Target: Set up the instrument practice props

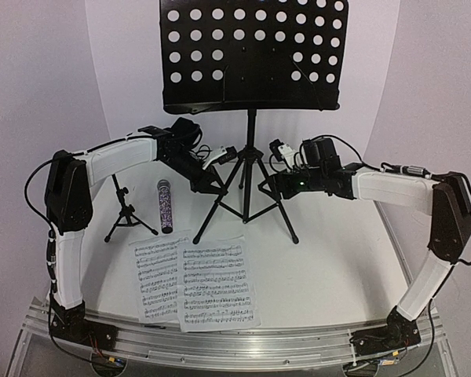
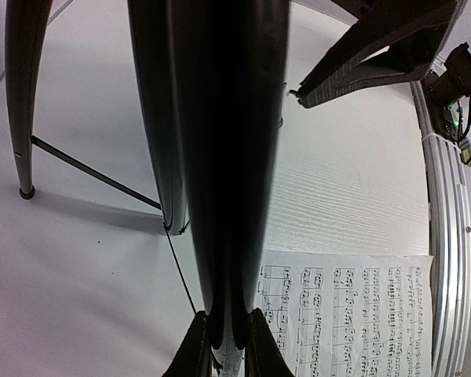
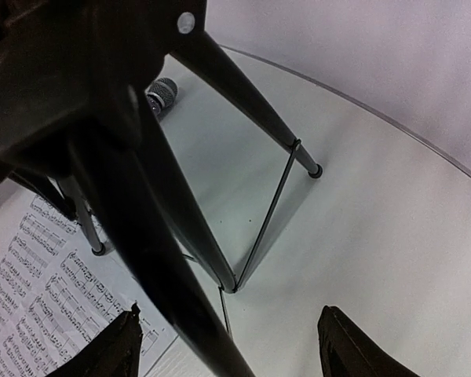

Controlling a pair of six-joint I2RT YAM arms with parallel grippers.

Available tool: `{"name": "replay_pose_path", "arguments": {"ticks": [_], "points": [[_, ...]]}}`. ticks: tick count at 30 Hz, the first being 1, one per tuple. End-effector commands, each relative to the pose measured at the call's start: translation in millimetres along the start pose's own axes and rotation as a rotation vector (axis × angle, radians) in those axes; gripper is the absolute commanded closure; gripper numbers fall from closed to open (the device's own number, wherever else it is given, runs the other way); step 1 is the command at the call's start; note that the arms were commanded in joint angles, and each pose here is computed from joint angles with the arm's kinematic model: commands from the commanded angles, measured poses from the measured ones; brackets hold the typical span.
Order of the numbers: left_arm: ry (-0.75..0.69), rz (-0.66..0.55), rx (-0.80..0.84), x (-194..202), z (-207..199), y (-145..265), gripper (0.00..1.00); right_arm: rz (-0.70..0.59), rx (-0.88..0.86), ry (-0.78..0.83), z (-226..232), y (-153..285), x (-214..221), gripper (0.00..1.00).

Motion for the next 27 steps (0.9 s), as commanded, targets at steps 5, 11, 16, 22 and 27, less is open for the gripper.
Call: {"name": "replay_pose_path", "arguments": {"ticks": [5,11,16,22,27], "points": [[0.015,0.017,0.043,6,-10,-13,1.0,-0.161,0.14,0.081,11,40,-38,0.25],[0.012,0.0,0.038,0,-9,-13,1.0,-0.266,0.234,0.259,51,65,-44,0.31],[0.01,0.005,0.037,3,-8,-14,1.0,-0.43,0.301,0.511,76,61,-60,0.4],[0.0,-0.009,0.036,-1,-9,-12,1.0,-0.392,0.513,0.777,60,29,-79,0.5],[-0.003,-0.01,0.045,0,-12,-11,1.0,-0.408,0.613,0.841,53,25,-91,0.5]]}}
Point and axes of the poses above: each gripper's point midway between its finger pads, its own y axis back along the fingers, its own z axis along the line the jaws close on, x = y × z, the point moved 2 cm from there along y, back along the fingers, and after that the axes turned 2 degrees about y, right-handed, at the moved point
